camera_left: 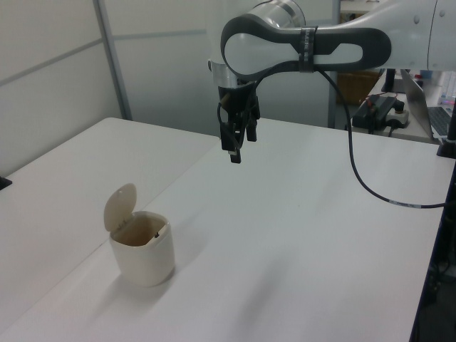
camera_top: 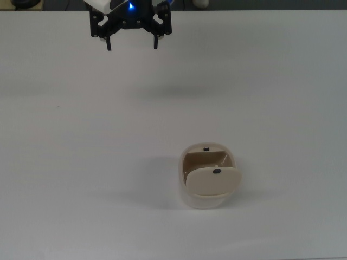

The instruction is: Open the trash can

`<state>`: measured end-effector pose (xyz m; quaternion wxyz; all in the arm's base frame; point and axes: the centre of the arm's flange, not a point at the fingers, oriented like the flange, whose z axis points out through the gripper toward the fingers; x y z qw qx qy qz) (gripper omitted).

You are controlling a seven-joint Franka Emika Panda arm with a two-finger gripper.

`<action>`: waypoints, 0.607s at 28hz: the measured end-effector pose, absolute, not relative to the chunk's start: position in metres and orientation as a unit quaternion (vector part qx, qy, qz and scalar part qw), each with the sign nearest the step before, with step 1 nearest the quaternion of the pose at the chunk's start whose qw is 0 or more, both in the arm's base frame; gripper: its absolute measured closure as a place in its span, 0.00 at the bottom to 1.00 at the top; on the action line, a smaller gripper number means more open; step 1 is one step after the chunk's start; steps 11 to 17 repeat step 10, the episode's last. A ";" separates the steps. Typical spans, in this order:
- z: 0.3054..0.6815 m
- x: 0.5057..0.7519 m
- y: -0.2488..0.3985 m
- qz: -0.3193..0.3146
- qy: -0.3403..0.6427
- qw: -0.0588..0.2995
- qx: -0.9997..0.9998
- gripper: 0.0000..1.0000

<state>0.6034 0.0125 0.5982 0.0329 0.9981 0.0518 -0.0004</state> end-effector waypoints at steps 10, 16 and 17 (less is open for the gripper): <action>0.598 0.603 0.013 0.000 0.033 0.033 0.999 0.00; 0.598 0.603 0.013 0.000 0.033 0.033 0.999 0.00; 0.598 0.603 0.013 0.000 0.033 0.033 0.999 0.00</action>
